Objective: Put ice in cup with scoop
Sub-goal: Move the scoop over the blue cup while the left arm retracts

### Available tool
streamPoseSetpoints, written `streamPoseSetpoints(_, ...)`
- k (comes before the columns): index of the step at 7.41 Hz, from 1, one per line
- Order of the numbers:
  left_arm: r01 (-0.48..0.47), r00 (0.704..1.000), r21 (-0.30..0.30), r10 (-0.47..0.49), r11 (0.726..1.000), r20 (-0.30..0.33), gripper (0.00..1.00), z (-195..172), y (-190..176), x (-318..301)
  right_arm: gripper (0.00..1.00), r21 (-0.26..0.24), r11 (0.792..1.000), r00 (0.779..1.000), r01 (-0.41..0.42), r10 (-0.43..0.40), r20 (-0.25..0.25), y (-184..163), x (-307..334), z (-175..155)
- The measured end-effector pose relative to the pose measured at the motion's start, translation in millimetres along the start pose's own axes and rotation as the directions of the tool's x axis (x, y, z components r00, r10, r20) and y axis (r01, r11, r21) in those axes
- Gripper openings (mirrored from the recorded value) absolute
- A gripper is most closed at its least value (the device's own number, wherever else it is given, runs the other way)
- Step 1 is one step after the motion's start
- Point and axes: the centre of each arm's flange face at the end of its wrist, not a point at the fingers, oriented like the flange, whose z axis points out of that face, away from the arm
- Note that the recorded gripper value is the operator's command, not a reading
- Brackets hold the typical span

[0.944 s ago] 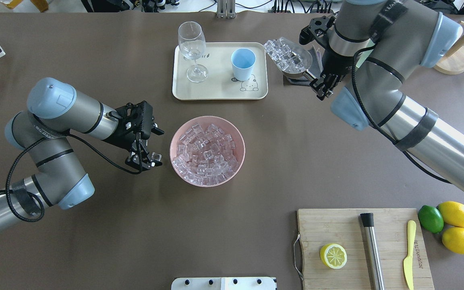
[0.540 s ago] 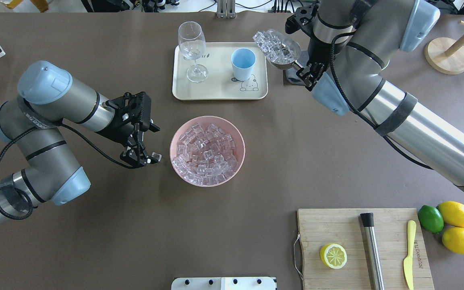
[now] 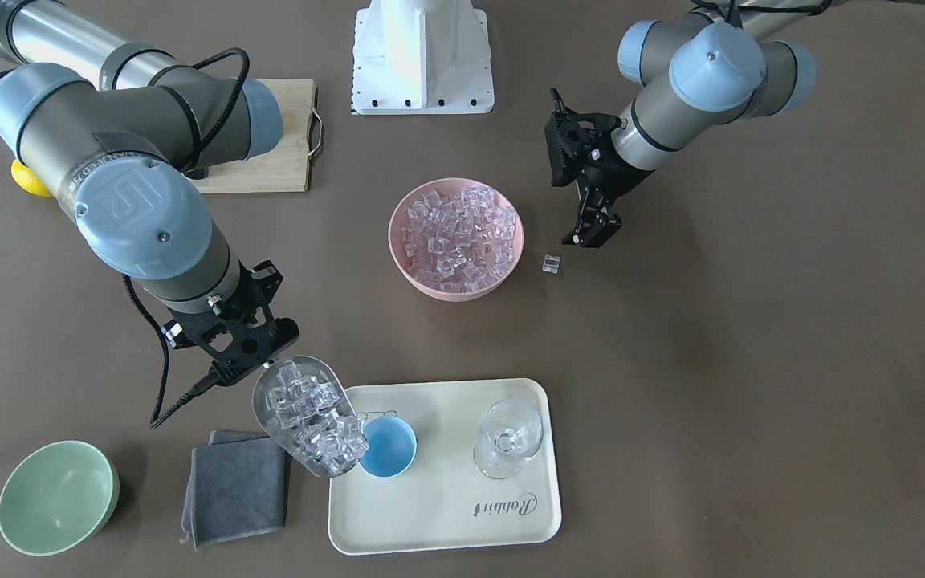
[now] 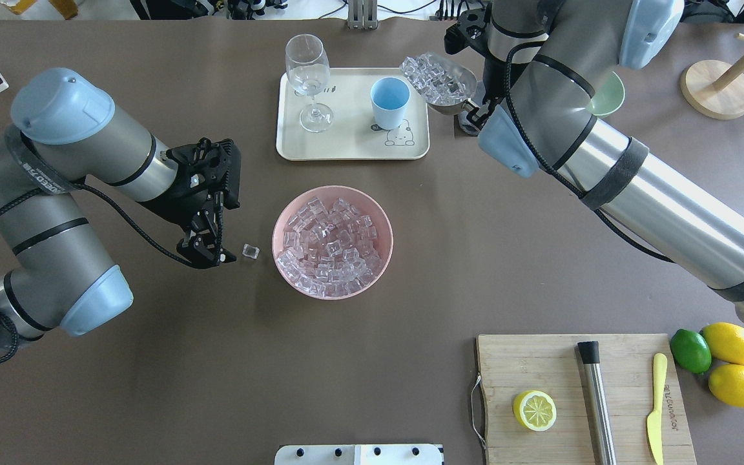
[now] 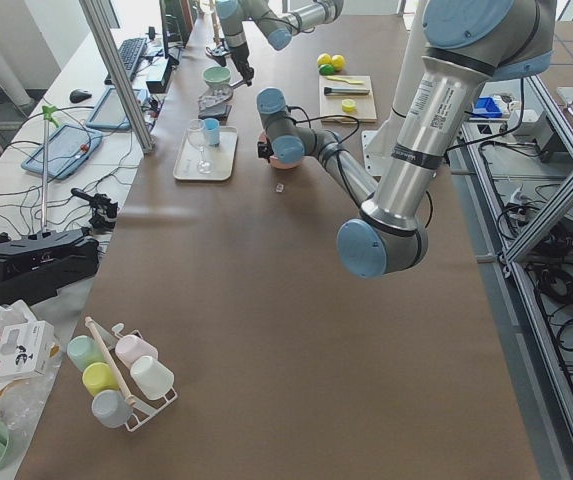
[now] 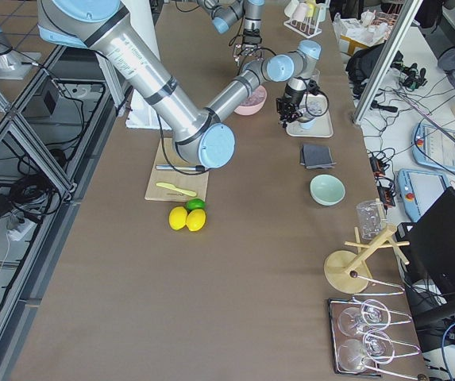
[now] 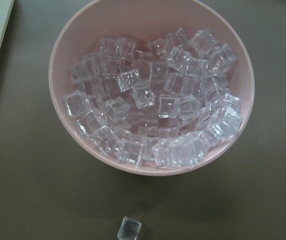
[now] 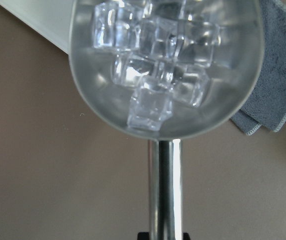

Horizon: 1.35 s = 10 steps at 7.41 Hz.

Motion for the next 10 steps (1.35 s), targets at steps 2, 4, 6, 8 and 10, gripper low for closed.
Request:
streamPoseSetpoints(2, 0.031, 1.000, -0.074, -0.031, 0.997, 0.001, 0.99, -17, 10, -5, 0.00, -0.037, 0.999, 0.999, 0.026, -0.027, -0.029, -1, -12, -3)
streamPoseSetpoints(4, 0.095, 0.995, -0.154, -0.092, 0.984, 0.029, 0.99, -51, 46, -23, 0.00, -0.061, 0.997, 0.997, 0.056, -0.058, -0.044, -1, -18, 1)
streamPoseSetpoints(6, 0.172, 0.984, -0.187, -0.162, 0.967, 0.068, 0.99, -73, 85, -40, 0.00, -0.085, 0.993, 0.994, 0.088, -0.092, -0.054, -5, -21, 1)
streamPoseSetpoints(8, 0.260, 0.963, -0.197, -0.238, 0.945, 0.129, 0.99, -99, 123, -65, 0.00, -0.110, 0.987, 0.991, 0.114, -0.121, -0.061, -10, -25, -2)
streamPoseSetpoints(10, 0.414, 0.903, -0.181, -0.377, 0.892, 0.207, 0.99, -129, 163, -97, 0.00, -0.128, 0.983, 0.988, 0.132, -0.142, -0.065, -13, -23, 0)
